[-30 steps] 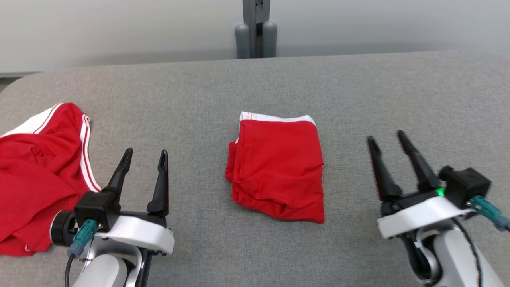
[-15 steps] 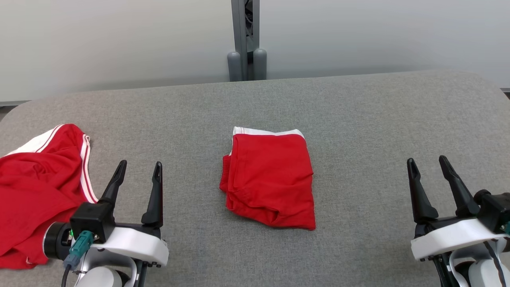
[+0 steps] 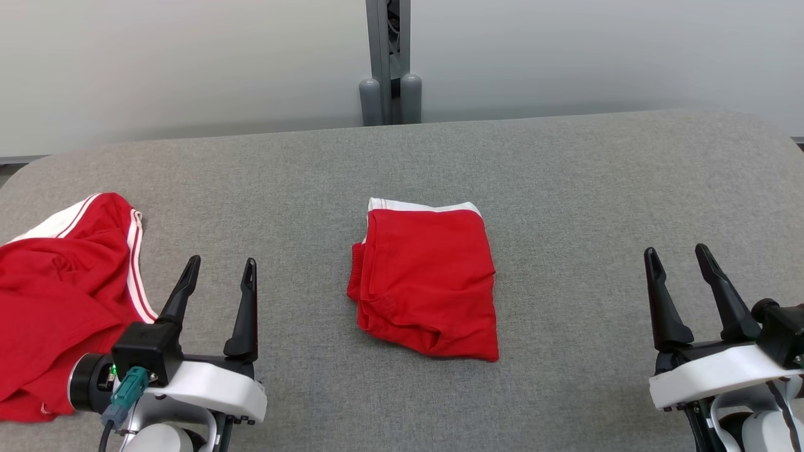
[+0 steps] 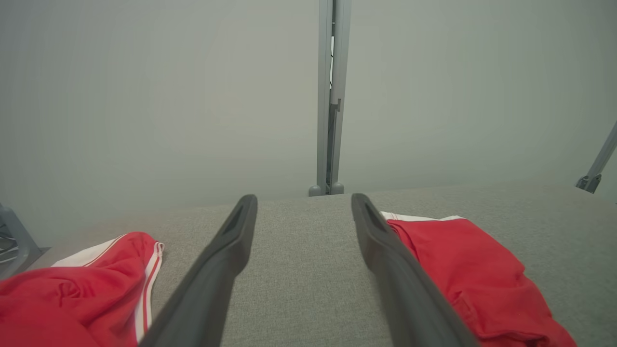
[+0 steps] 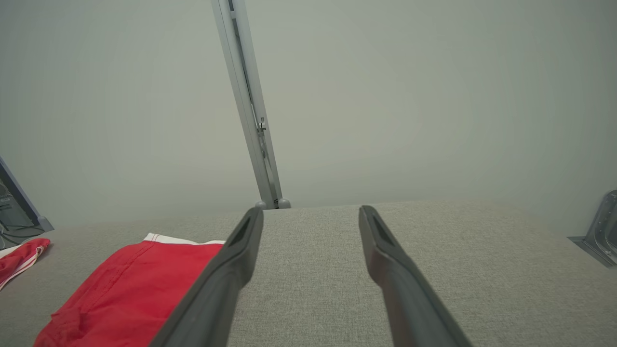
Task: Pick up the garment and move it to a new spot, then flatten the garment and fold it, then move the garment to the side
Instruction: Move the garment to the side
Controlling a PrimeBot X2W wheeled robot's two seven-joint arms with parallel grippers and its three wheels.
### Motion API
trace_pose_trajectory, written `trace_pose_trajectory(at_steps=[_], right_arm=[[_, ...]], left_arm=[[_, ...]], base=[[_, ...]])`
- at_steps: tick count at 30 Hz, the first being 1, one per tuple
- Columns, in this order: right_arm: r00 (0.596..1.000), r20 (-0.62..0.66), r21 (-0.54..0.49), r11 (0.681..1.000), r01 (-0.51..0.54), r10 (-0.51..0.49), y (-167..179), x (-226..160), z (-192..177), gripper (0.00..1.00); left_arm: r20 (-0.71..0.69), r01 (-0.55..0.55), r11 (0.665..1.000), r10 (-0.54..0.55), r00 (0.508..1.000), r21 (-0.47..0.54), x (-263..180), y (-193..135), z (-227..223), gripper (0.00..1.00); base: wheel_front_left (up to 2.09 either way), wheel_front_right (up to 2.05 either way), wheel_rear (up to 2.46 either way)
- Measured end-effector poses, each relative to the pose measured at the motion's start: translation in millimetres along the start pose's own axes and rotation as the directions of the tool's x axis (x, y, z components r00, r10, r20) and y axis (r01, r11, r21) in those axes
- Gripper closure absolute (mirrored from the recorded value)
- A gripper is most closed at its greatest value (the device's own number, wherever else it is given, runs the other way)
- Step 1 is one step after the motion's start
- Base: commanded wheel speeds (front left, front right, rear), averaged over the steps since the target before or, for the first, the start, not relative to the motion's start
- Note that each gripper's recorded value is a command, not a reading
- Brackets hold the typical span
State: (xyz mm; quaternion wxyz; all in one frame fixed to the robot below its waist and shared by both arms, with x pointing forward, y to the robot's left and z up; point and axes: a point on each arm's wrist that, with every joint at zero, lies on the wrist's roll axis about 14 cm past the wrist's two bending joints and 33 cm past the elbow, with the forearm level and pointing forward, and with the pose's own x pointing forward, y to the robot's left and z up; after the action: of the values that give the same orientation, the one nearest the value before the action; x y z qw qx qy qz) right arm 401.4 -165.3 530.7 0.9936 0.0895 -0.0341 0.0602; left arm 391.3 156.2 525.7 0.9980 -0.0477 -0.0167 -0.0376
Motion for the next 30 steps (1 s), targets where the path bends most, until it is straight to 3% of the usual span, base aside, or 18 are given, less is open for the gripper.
trace_pose_trajectory(at_steps=[10,17,24,30], right_arm=[[0.998,-0.069,-0.001,1.0,-0.01,0.01,2,9,-19,0.0],[0.969,-0.216,0.016,0.993,-0.117,0.118,34,35,-67,0.0],[0.871,-0.407,0.09,0.961,-0.26,0.274,88,40,-135,0.0],[0.786,-0.514,0.173,0.939,-0.297,0.343,114,33,-172,0.0]], left_arm=[[-0.003,-0.004,1.0,0.004,1.0,0.005,2,3,-1,0.0],[-0.022,-0.031,1.0,0.03,0.999,-0.004,2,12,-10,0.0],[-0.055,-0.087,0.996,0.087,0.995,0.007,4,32,-25,0.0],[-0.074,-0.114,0.993,0.114,0.991,0.005,5,40,-34,0.0]], base=[[0.0,0.0,0.0],[0.0,0.0,0.0],[0.0,0.0,0.0],[0.0,0.0,0.0]])
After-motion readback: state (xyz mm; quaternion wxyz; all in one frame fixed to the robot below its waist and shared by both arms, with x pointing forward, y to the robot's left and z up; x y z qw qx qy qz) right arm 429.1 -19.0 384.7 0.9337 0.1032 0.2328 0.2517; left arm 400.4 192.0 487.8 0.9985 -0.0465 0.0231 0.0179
